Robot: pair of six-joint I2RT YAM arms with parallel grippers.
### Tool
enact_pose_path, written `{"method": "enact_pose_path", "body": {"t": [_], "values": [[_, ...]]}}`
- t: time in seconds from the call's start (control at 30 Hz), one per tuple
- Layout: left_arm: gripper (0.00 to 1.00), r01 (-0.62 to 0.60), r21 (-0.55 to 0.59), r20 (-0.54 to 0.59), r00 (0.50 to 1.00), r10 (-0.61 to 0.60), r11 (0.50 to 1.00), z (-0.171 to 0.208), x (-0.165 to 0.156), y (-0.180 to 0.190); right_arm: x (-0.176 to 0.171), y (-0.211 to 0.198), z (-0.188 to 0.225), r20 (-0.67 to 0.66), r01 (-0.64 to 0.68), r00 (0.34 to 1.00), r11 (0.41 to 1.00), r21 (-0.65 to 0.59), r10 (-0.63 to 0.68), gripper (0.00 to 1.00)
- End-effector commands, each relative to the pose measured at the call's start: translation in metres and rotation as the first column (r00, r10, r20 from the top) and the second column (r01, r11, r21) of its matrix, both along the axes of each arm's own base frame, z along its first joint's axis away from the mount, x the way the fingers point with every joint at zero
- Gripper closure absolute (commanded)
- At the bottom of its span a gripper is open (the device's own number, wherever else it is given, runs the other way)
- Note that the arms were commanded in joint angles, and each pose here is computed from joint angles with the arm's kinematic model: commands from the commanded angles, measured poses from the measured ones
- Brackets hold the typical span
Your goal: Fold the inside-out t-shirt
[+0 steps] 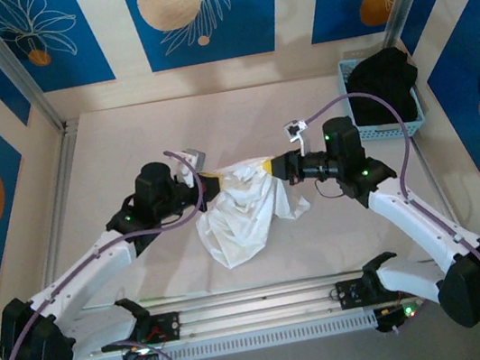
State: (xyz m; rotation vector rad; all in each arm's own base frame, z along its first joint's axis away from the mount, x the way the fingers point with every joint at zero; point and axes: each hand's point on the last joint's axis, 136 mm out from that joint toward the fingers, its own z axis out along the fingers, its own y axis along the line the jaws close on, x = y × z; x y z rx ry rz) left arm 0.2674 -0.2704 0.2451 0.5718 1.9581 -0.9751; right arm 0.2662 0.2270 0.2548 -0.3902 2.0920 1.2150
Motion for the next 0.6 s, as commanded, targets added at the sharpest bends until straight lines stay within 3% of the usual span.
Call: {"method": "enact_pose_path", "body": {"t": [0.0, 0.23, 0.57], "values": [[1.0, 0.145, -0.191, 0.057, 0.989, -0.136, 0.971, 0.042, -0.017, -0.018, 0.008, -0.012, -0.036, -0.043, 0.094, 0.994, 0.986, -0.14, -0.101, 0.95], [1.0, 0.141, -0.238, 0.061, 0.99, -0.13, 0.961, 0.058, -0.018, -0.018, 0.011, -0.023, -0.052, 0.04, 0.163, 0.987, 0.936, -0.313, -0.158, 0.87], [1.0, 0.096, -0.205, 0.006, 0.995, -0.097, 0.974, 0.048, -0.007, -0.021, -0.01, -0.013, -0.036, 0.306, 0.192, 0.95, 0.898, -0.396, -0.068, 0.63]]}}
